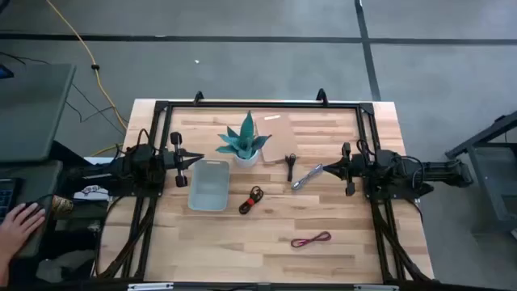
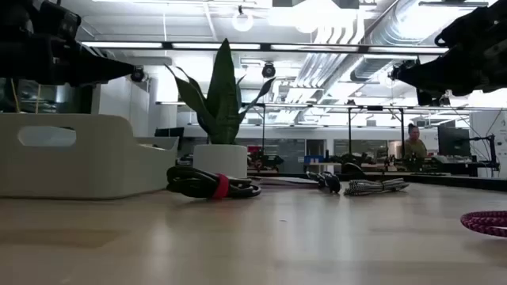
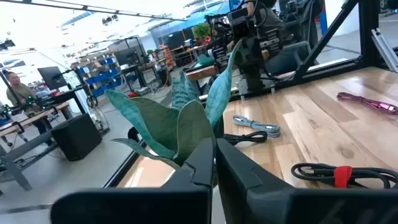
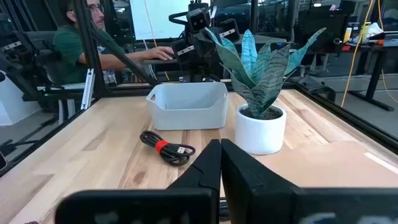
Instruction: Pick and place USB-C Cables
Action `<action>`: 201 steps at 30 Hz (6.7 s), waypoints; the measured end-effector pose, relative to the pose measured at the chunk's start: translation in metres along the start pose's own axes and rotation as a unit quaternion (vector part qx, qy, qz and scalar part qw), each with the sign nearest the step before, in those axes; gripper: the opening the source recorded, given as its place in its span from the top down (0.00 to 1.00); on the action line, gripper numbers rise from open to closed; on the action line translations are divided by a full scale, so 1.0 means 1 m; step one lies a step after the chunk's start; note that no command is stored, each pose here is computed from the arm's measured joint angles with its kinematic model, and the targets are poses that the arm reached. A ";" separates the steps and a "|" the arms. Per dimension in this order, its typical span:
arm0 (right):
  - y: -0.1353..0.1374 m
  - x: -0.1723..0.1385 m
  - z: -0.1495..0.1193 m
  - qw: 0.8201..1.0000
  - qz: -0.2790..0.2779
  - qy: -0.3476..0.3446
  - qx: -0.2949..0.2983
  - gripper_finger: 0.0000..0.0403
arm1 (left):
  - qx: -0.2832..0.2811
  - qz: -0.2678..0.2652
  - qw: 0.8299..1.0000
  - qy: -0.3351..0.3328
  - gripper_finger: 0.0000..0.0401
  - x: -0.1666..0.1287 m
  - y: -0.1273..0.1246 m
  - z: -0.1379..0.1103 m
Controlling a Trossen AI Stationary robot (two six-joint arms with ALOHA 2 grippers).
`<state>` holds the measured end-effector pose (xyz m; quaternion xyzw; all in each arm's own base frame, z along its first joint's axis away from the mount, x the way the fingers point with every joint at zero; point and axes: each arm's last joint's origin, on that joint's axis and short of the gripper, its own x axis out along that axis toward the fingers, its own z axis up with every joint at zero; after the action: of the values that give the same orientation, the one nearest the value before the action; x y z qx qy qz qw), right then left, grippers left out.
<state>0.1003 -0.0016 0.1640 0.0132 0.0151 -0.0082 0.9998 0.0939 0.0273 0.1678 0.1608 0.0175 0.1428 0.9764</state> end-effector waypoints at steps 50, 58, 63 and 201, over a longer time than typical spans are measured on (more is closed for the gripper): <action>0.000 0.000 0.000 1.000 0.000 0.000 0.000 1.00 | 0.000 0.000 1.000 0.000 1.00 0.000 0.000 0.000; 0.000 0.000 0.000 1.000 0.000 0.000 0.000 1.00 | 0.000 0.000 1.000 0.000 1.00 0.000 0.000 0.000; 0.000 0.000 0.000 1.000 0.000 0.000 0.000 1.00 | 0.000 0.000 1.000 0.000 1.00 0.000 0.000 0.000; -0.003 0.042 0.111 0.993 -0.098 0.040 0.048 0.65 | 0.000 0.000 1.000 0.000 1.00 0.000 0.000 0.000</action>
<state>0.1457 -0.0080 0.2739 0.0599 0.0557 -0.1064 0.9910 0.0938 0.0273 0.1680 0.1610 0.0172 0.1430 0.9764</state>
